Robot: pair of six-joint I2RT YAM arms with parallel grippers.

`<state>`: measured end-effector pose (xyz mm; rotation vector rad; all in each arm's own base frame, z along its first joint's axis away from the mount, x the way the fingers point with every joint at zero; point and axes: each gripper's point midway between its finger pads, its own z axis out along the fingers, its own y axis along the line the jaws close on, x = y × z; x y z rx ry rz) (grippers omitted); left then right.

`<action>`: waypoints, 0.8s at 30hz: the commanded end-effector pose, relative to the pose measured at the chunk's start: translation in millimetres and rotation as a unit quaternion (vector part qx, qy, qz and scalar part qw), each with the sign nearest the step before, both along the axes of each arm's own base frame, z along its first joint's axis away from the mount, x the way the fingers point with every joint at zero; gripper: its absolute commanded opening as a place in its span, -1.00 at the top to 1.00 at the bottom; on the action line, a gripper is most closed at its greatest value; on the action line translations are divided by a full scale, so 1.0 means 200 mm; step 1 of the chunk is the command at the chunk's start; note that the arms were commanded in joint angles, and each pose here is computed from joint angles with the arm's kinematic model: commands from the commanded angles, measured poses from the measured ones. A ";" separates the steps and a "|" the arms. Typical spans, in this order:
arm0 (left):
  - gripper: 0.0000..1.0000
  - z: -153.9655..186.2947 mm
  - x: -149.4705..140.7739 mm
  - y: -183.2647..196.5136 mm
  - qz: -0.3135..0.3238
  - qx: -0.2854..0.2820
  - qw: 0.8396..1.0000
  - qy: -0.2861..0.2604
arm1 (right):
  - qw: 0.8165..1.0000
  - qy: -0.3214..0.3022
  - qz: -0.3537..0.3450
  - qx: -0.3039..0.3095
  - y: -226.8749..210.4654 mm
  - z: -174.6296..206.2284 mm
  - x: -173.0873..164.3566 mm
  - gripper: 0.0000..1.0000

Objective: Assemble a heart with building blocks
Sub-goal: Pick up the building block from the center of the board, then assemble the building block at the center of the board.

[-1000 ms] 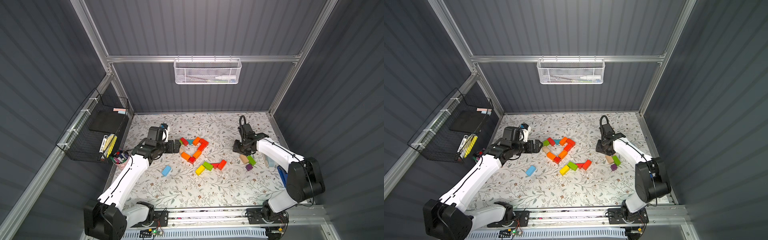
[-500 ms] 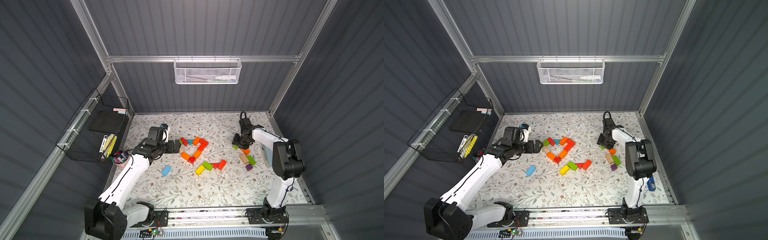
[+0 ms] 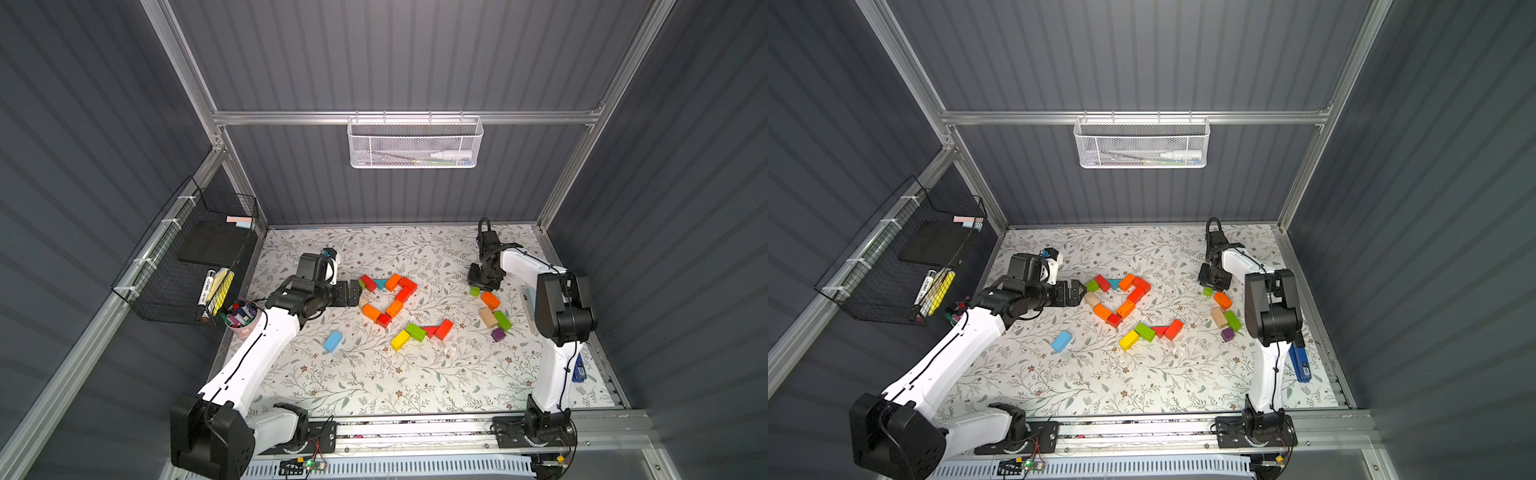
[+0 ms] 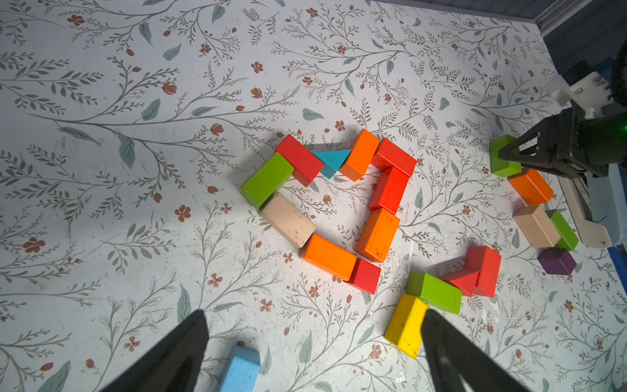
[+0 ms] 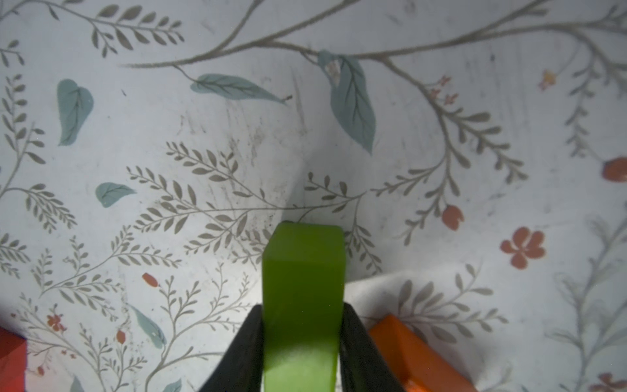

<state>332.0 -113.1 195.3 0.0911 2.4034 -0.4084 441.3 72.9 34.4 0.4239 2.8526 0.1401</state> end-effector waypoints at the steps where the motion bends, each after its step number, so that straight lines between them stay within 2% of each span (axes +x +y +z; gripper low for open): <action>1: -0.98 -0.03 0.00 0.01 0.000 0.005 1.000 0.008 | 0.999 -0.005 0.041 -0.023 -0.01 0.04 0.02 0.56; 3: -0.98 -0.04 0.00 0.01 0.000 0.005 1.000 0.008 | 0.996 -0.026 0.074 -0.042 0.02 0.09 0.03 0.63; 8: -0.98 -0.05 0.00 0.00 -0.001 0.004 1.000 0.012 | 0.980 -0.084 0.180 -0.022 0.22 0.21 -0.05 0.72; 12: -0.98 -0.06 0.00 -0.01 -0.008 0.004 1.000 0.014 | 0.965 -0.086 0.247 -0.006 0.35 0.26 -0.25 0.70; 16: -0.98 -0.05 0.00 -0.01 -0.010 0.004 1.000 0.010 | 0.952 -0.062 0.295 -0.046 0.39 0.26 -0.50 0.69; 19: -0.98 -0.04 0.00 -0.01 -0.012 0.001 1.000 0.008 | 0.953 -0.036 0.294 -0.070 0.36 0.26 -0.68 0.69; 24: -0.98 -0.04 0.00 -0.01 -0.014 0.000 1.000 0.006 | 0.961 -0.013 0.272 -0.053 0.31 0.29 -0.91 0.68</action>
